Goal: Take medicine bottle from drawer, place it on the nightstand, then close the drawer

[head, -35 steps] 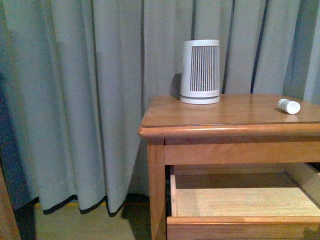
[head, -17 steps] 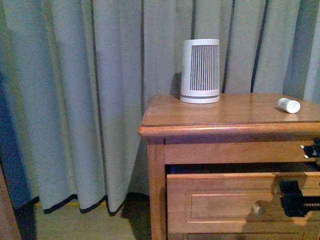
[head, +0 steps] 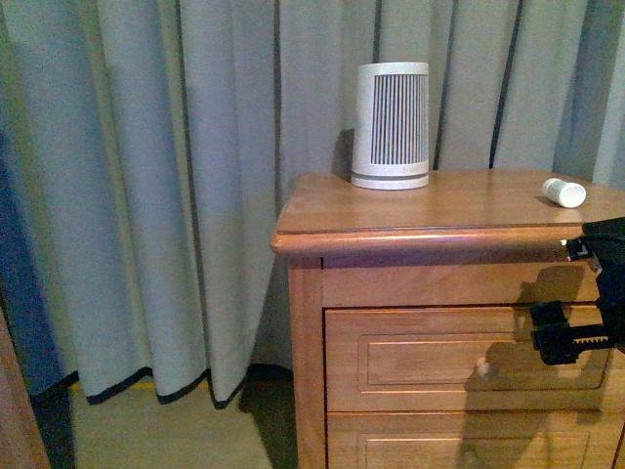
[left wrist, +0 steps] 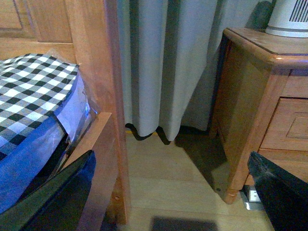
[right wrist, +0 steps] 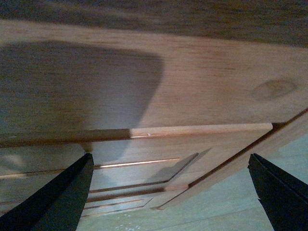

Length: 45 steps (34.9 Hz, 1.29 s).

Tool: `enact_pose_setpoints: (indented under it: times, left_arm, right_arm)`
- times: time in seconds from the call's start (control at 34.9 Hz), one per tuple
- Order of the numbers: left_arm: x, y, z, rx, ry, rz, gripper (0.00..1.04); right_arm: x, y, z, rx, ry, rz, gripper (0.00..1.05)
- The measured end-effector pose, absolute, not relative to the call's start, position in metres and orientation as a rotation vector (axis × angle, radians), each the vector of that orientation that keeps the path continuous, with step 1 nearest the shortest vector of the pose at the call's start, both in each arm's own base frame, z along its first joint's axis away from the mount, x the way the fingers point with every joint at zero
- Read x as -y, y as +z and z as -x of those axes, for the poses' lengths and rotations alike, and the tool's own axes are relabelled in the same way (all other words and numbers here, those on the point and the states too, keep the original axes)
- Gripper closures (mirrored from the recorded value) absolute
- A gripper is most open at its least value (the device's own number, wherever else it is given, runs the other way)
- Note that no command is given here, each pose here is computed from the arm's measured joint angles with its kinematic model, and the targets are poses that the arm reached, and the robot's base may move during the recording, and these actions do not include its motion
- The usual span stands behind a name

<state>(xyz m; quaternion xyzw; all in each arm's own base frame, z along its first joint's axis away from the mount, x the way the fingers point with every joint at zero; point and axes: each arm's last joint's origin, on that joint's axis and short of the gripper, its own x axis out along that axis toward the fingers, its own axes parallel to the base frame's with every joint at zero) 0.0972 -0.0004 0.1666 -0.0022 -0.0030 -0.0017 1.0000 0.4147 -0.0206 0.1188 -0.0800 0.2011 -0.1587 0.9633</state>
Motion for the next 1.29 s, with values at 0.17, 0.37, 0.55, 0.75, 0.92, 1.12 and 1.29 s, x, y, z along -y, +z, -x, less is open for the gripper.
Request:
enact_pose_setpoints:
  times: [0.17,0.37,0.55,0.75,0.92,1.12,1.29]
  left_arm:
    - [0.000,0.167,-0.097,0.006,-0.004,0.004,0.07]
    - [0.000,0.167,-0.097,0.006,-0.003,0.004,0.07]
    - [0.000,0.167,-0.097,0.006,-0.003,0.004,0.07]
    - [0.000,0.167,-0.097,0.006,-0.003,0.004,0.07]
    - [0.000,0.167,-0.097,0.006,-0.003,0.005,0.07]
    - [0.000,0.167,-0.097,0.006,-0.003,0.005,0.07]
    - [0.000,0.167,-0.097,0.006,-0.003,0.005,0.07]
  right_arm:
    - [0.015,0.136,-0.371,-0.495,-0.325,0.020,0.07]
    - [0.020,0.167,-0.302,-0.465,-0.379,-0.120,0.07]
    - [0.032,0.205,-0.234,-0.256,-0.438,-0.201,0.07]
    - [0.028,0.217,-0.166,-0.021,-0.454,-0.153,0.07]
    - [0.013,0.200,-0.130,0.037,-0.427,-0.087,0.07]
    - [0.010,0.195,-0.125,0.035,-0.410,-0.054,0.07]
    - [0.005,0.191,-0.124,-0.008,-0.166,-0.026,0.20]
